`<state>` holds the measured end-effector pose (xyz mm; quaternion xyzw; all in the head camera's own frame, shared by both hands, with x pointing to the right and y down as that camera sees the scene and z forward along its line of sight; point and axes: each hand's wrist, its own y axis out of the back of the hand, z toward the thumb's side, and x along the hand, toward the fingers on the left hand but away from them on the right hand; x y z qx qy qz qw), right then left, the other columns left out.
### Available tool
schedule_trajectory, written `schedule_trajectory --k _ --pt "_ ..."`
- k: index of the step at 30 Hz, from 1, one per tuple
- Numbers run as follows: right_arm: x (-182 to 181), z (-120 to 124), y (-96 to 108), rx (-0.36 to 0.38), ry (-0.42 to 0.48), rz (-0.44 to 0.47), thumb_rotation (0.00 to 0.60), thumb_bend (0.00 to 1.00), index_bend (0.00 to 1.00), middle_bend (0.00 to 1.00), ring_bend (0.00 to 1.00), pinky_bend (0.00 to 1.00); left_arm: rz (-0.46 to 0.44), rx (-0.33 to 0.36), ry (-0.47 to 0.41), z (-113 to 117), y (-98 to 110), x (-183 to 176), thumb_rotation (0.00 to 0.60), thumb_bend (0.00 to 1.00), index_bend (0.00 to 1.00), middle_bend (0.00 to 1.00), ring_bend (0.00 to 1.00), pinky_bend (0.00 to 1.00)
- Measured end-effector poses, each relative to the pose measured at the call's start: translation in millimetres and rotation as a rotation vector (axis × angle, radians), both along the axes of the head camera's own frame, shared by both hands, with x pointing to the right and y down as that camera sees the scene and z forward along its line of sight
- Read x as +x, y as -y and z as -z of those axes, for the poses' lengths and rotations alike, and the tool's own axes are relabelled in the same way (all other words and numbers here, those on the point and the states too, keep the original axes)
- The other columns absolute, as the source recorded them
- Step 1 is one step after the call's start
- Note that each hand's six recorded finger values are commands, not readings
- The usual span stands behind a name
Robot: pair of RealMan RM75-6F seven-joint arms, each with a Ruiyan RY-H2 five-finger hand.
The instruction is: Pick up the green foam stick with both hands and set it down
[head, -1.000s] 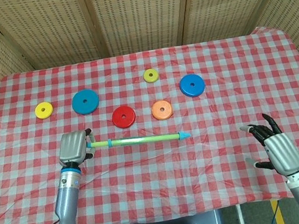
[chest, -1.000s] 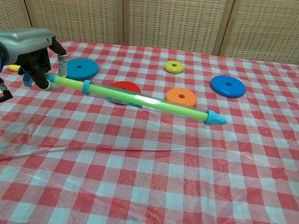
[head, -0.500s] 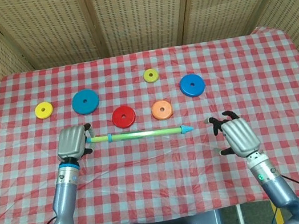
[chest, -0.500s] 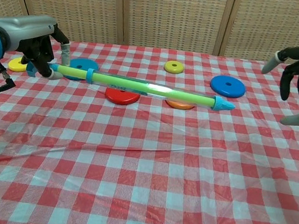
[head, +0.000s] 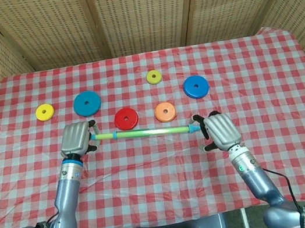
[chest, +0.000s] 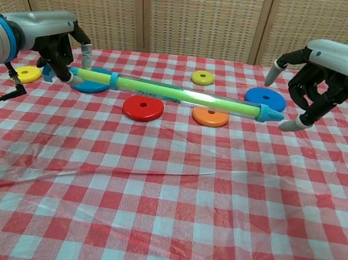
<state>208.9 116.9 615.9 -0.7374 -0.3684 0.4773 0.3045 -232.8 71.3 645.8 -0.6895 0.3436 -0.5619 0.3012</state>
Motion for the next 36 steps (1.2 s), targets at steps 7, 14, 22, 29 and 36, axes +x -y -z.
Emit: schedule_trajectory --k 7,14,22,29,36 --pt "-6 -11 2 -0.018 -0.017 -0.004 0.6 0.27 0.38 0.84 0.82 0.39 -0.018 -0.011 -0.018 -2 0 10 0.6 0.6 0.85 0.97 0.82 0.7" --pt "-11 -18 3 -0.031 -0.019 -0.007 0.6 0.3 0.39 0.86 0.83 0.39 -0.011 -0.017 -0.027 -2 1 9 0.6 0.6 0.85 0.97 0.82 0.7" --pt "-10 -22 4 -0.028 -0.034 -0.016 0.6 0.31 0.41 0.88 0.84 0.39 -0.007 -0.027 -0.045 0 -1 8 0.6 0.6 0.85 0.97 0.82 0.7" --pt "-9 -25 5 -0.023 -0.043 -0.024 0.6 0.33 0.47 0.91 0.87 0.41 -0.008 -0.03 -0.05 1 -1 7 0.6 0.6 0.85 0.97 0.82 0.7" --pt "-10 -26 6 -0.004 -0.046 -0.033 0.6 0.34 0.51 0.94 0.89 0.41 -0.007 -0.03 -0.056 2 -1 7 0.6 0.6 0.85 0.97 0.82 0.7"
